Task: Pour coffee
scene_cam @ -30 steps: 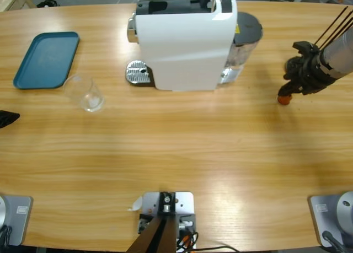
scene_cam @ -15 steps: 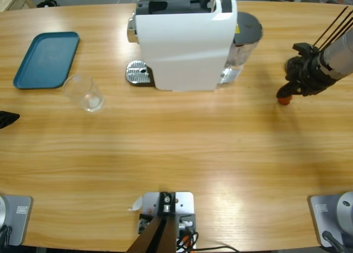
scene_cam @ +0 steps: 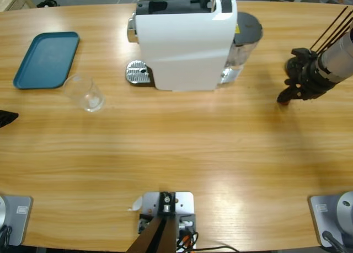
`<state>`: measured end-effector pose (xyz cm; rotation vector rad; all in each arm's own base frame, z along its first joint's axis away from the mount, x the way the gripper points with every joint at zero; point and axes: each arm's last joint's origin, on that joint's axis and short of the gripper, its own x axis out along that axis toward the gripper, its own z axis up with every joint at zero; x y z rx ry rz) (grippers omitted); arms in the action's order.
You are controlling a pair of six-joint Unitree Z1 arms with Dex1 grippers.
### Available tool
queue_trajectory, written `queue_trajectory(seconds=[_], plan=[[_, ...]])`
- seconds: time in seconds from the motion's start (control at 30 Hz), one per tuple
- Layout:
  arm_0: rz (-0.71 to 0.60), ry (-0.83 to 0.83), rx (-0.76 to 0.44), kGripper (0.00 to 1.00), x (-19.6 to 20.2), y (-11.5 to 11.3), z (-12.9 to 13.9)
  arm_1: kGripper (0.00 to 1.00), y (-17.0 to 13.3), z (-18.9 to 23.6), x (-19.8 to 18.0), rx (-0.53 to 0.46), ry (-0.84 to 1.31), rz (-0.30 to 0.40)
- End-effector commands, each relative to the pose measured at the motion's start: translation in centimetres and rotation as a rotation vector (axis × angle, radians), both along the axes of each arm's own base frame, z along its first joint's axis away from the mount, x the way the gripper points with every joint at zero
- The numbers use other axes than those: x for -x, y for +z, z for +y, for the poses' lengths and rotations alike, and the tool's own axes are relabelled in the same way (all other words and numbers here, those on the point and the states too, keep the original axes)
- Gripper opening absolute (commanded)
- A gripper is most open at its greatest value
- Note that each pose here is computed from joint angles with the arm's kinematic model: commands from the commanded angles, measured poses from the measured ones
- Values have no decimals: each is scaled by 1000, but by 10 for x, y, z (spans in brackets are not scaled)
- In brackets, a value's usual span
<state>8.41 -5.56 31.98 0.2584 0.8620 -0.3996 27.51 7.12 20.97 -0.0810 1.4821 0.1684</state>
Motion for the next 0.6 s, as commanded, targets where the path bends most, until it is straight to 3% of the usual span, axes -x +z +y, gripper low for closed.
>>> queue_trajectory(seconds=[0.03, 0.23, 0.3, 0.4, 0.43, 0.47, 0.6], plan=[[20, 36, -16, 987, 5, -10, 7, 379, -15, 2, -2, 33, -1, 30], [20, 36, -16, 987, 6, -11, 7, 375, -16, 2, -1, 38, 0, 22], [19, 36, -16, 987, 6, -11, 7, 243, -15, 2, -1, 37, 4, 19], [18, 36, -15, 987, 6, -11, 7, 193, -15, 2, 0, 35, 8, 20], [19, 36, -15, 987, 6, -11, 7, 44, -14, 2, 1, 35, 11, 19], [18, 36, -14, 987, 6, -11, 7, 0, -14, 2, 1, 33, 15, 16], [16, 36, -14, 987, 7, -11, 8, 0, -13, 3, 2, 31, 21, 11]])
